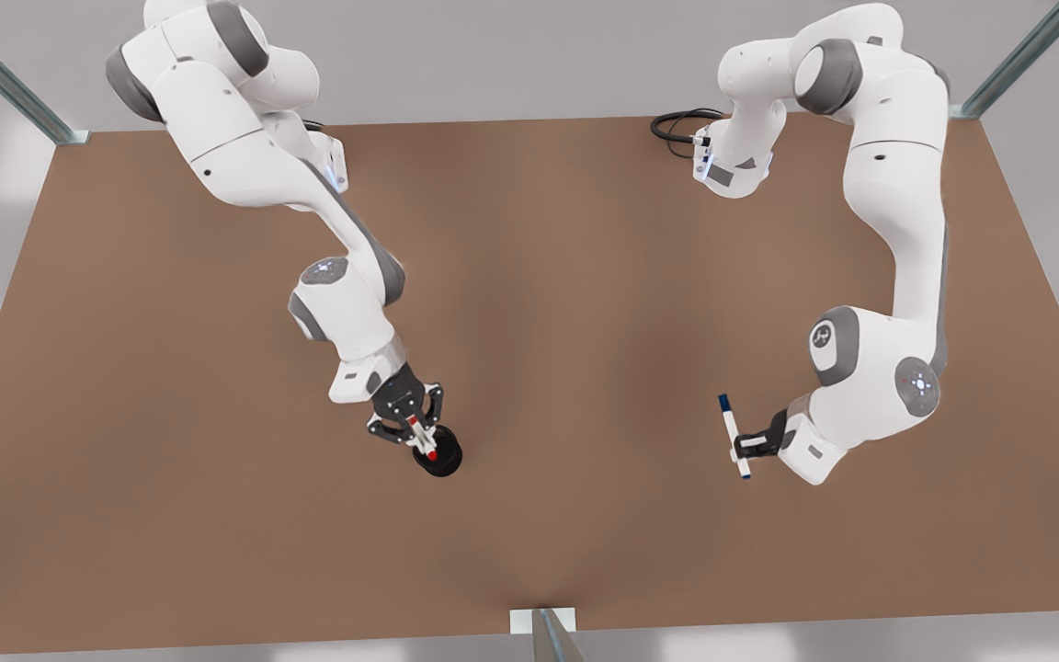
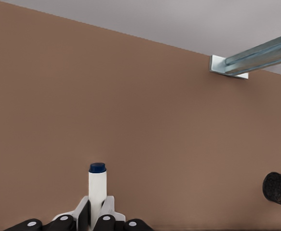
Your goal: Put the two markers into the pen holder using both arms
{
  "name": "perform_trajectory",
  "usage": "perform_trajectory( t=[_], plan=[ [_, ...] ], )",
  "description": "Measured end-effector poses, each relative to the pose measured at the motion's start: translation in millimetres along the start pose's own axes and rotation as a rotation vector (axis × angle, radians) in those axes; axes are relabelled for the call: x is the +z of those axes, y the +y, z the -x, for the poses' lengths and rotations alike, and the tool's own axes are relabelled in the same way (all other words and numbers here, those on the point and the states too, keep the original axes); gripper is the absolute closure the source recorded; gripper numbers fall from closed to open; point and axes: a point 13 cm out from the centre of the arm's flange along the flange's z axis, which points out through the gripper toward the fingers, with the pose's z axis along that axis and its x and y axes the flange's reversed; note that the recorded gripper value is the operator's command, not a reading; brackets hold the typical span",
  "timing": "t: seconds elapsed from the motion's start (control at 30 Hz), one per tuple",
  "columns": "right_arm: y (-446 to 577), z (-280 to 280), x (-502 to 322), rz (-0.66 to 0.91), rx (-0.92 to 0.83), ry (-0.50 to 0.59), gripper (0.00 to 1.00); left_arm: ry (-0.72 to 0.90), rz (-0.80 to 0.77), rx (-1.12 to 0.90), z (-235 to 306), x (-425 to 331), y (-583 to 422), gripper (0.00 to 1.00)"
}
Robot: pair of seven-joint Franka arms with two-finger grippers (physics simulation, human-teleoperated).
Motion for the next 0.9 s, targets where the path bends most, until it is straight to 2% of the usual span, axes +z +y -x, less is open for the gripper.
perform_trajectory(
  t=[0.27,0.4,0.5,0.63,0.9],
  plan=[
    [19,21,13,0.095,0.021,-0.204,0.79,0.015,-0.001,0.006,-2,7,2,0.79],
    [34,23,16,0.142,0.047,-0.260,0.77,0.016,0.000,0.008,-1,11,5,0.79],
    [36,18,11,0.157,0.056,-0.274,0.77,0.016,-0.001,0.014,-1,14,3,0.79],
    [-5,6,2,0.129,-0.022,-0.283,0.77,0.012,-0.003,0.019,-1,17,1,0.79],
    [9,-38,31,0.170,-0.102,-0.229,0.75,0.004,-0.004,0.025,1,19,0,0.79]
  ],
)
